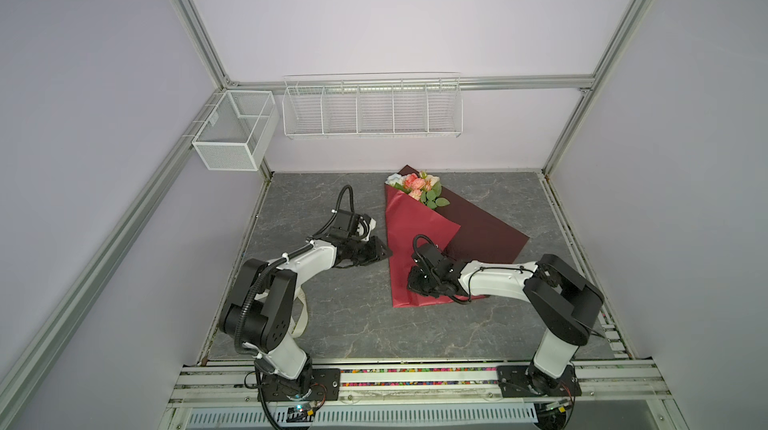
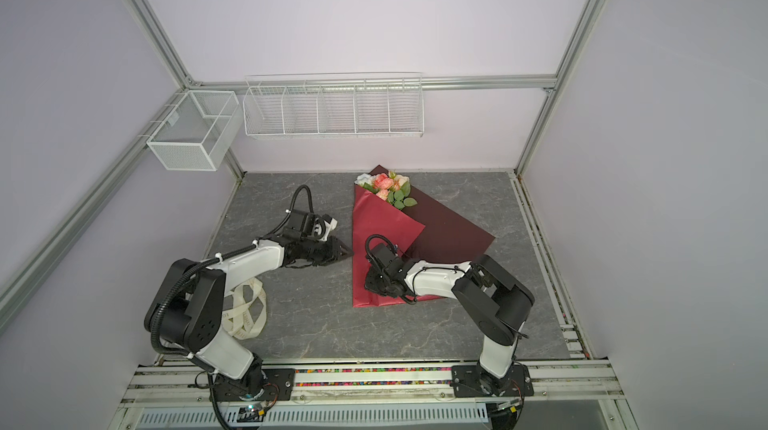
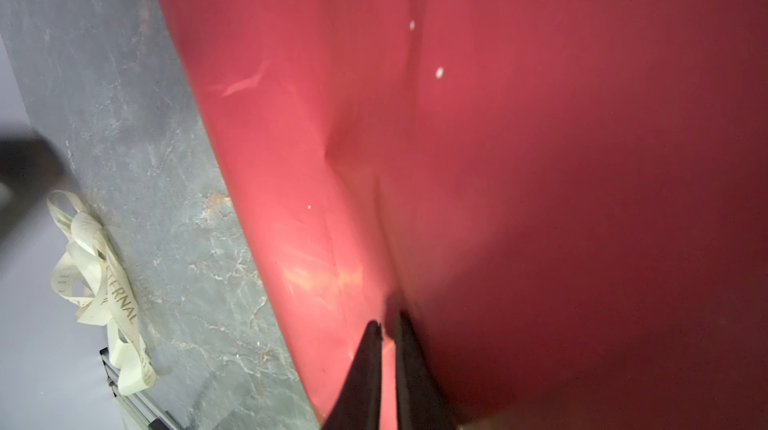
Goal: Tie the bouquet of fake flowers
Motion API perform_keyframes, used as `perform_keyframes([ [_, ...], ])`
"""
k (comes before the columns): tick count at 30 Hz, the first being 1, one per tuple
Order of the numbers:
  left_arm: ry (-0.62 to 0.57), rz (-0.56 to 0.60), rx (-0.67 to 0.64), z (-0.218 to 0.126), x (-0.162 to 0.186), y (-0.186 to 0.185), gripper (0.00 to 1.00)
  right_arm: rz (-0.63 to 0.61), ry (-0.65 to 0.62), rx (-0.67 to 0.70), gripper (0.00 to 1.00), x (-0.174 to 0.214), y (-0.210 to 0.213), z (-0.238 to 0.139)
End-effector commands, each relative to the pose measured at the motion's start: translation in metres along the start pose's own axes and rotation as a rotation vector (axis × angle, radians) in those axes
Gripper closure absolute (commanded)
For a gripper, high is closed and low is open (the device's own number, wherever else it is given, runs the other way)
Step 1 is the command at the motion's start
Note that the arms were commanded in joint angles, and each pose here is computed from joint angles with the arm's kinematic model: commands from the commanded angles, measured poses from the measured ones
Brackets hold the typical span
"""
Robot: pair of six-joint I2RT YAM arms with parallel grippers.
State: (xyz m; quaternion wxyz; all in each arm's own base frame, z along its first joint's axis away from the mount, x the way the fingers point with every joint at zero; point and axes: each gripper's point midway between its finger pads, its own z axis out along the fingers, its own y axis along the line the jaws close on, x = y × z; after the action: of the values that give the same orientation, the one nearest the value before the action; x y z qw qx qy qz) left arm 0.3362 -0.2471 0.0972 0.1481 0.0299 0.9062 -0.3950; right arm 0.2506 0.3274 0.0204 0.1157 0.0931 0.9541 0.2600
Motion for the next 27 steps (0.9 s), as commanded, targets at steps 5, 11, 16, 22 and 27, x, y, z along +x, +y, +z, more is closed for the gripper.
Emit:
perform_keyframes([
  [5,-0.027,0.018,0.079,0.034,-0.066,0.001,0.73,0.029,0.064,0.145,0.87,0.017,-0.044,0.006],
  [11,-0.063,0.007,0.11,0.061,-0.117,0.015,0.72,0.029,0.069,0.165,0.87,0.017,-0.052,0.006],
  [16,-0.103,-0.021,0.121,0.078,-0.151,0.03,0.73,0.041,0.076,0.187,0.88,0.017,-0.058,0.007],
  [22,-0.13,-0.077,0.101,0.097,-0.184,0.056,0.73,0.058,0.111,0.224,0.88,0.029,-0.078,0.009],
  [27,-0.123,-0.088,0.041,0.108,-0.202,0.07,0.73,0.067,0.12,0.224,0.89,0.033,-0.081,0.009],
])
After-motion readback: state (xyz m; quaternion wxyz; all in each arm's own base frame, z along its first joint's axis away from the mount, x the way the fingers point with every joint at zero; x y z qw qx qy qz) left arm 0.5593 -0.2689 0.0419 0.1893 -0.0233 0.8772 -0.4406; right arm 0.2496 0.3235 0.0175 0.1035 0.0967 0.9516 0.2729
